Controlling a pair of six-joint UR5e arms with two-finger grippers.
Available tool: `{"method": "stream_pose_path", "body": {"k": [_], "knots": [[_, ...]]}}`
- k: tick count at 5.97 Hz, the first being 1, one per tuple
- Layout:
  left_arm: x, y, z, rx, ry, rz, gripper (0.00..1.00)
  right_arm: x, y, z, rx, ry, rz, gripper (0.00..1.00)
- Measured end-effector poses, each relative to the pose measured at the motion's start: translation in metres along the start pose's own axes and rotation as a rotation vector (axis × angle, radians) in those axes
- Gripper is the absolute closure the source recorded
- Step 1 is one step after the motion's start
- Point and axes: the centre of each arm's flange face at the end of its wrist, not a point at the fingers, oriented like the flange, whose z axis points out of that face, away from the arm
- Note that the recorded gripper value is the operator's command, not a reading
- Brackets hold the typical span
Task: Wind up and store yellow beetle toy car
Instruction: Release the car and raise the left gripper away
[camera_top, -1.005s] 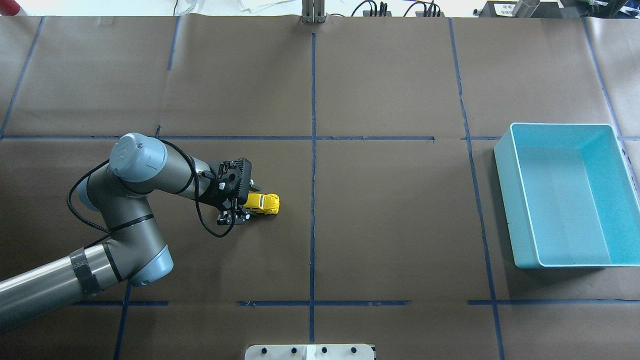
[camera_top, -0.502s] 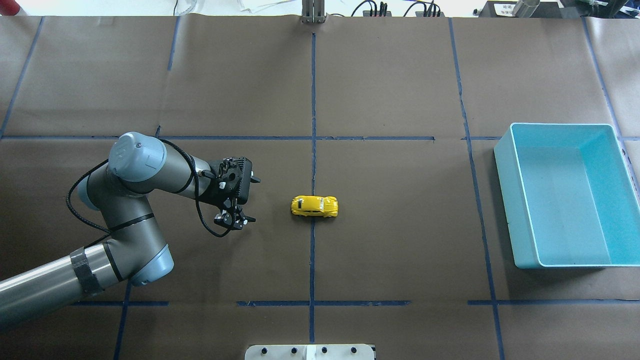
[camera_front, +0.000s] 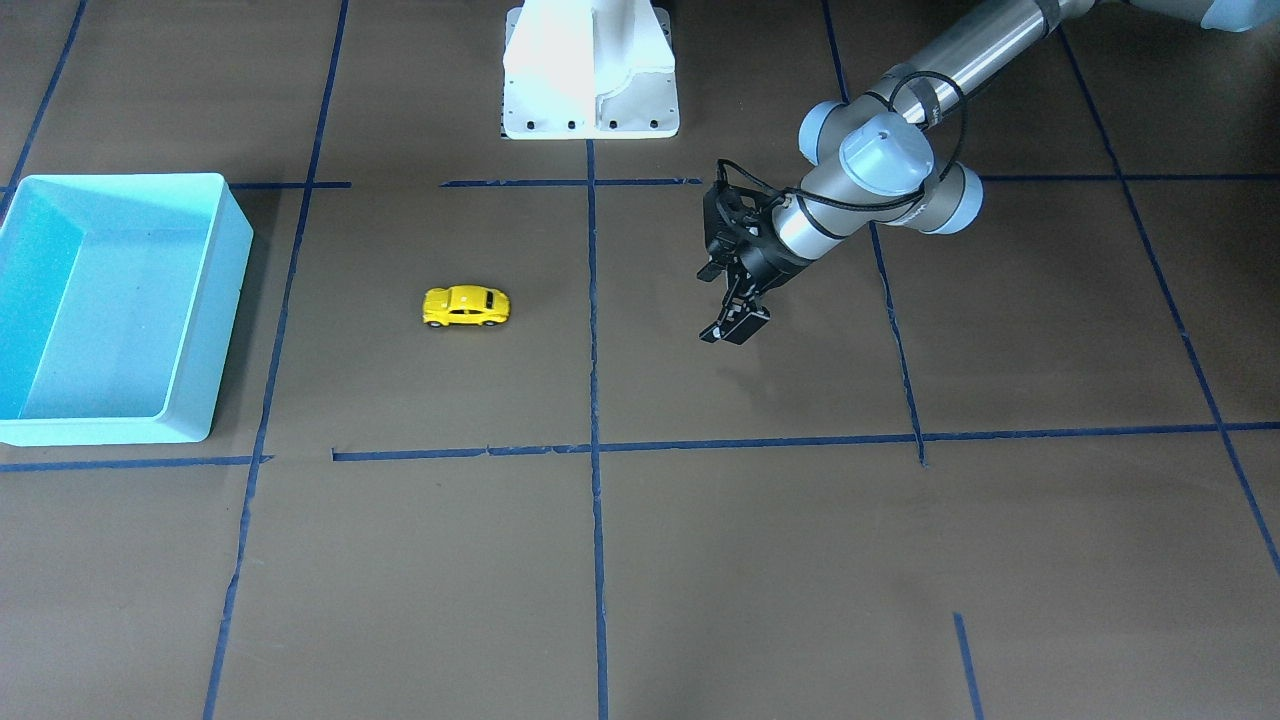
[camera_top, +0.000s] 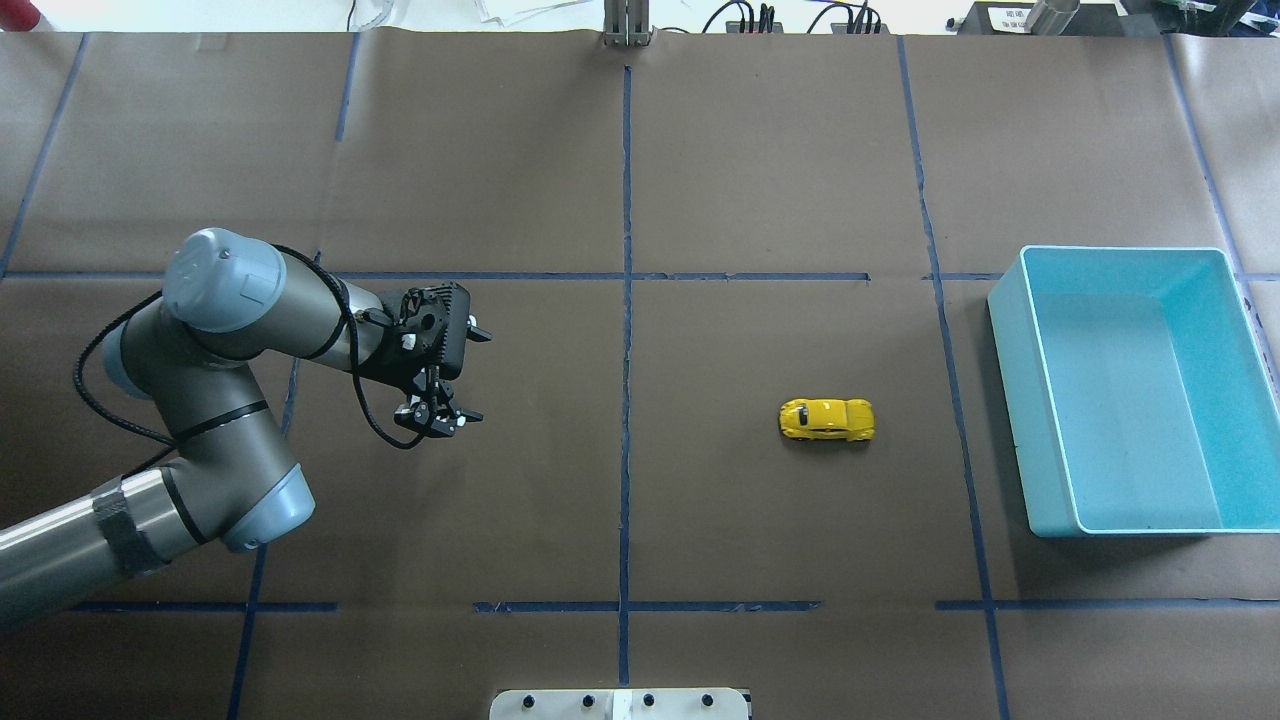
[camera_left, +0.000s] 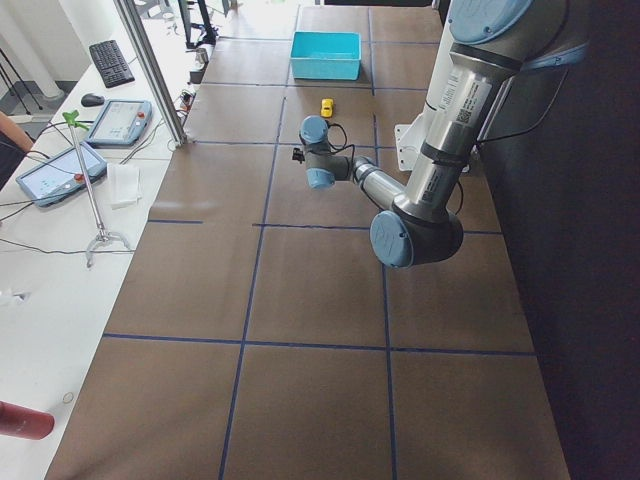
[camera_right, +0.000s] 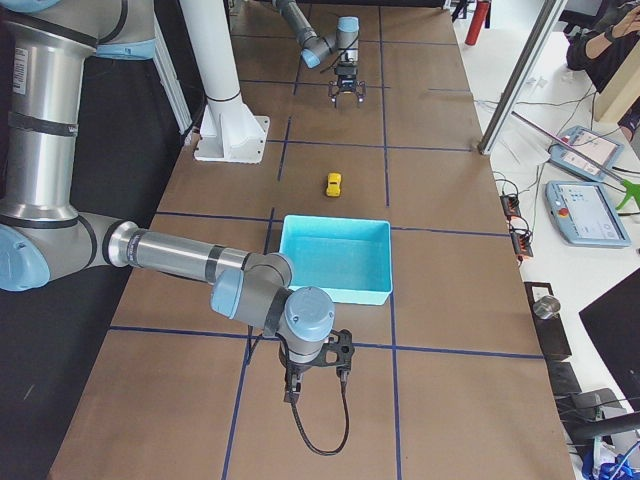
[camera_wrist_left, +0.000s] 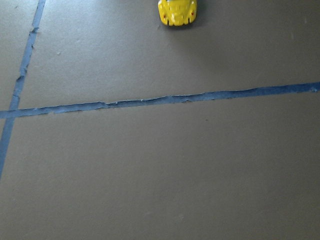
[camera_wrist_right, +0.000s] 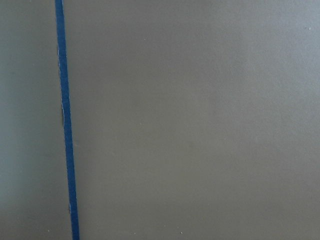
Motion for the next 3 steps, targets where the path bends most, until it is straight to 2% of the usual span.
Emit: {"method": "stream_pose_path", "body": {"k": [1, 2, 3], "knots": [[0.006, 0.010, -0.028, -0.063, 0.006, -0.043, 0.00, -0.009, -0.006, 0.000, 0.005, 0.006, -0.028, 0.00], [0.008, 0.023, -0.056, -0.147, 0.006, -0.104, 0.00, -0.026, -0.021, -0.001, 0.043, 0.022, -0.106, 0.00], [-0.005, 0.047, -0.090, -0.246, -0.023, -0.195, 0.00, -0.049, -0.035, -0.005, 0.091, 0.038, -0.203, 0.00]]}}
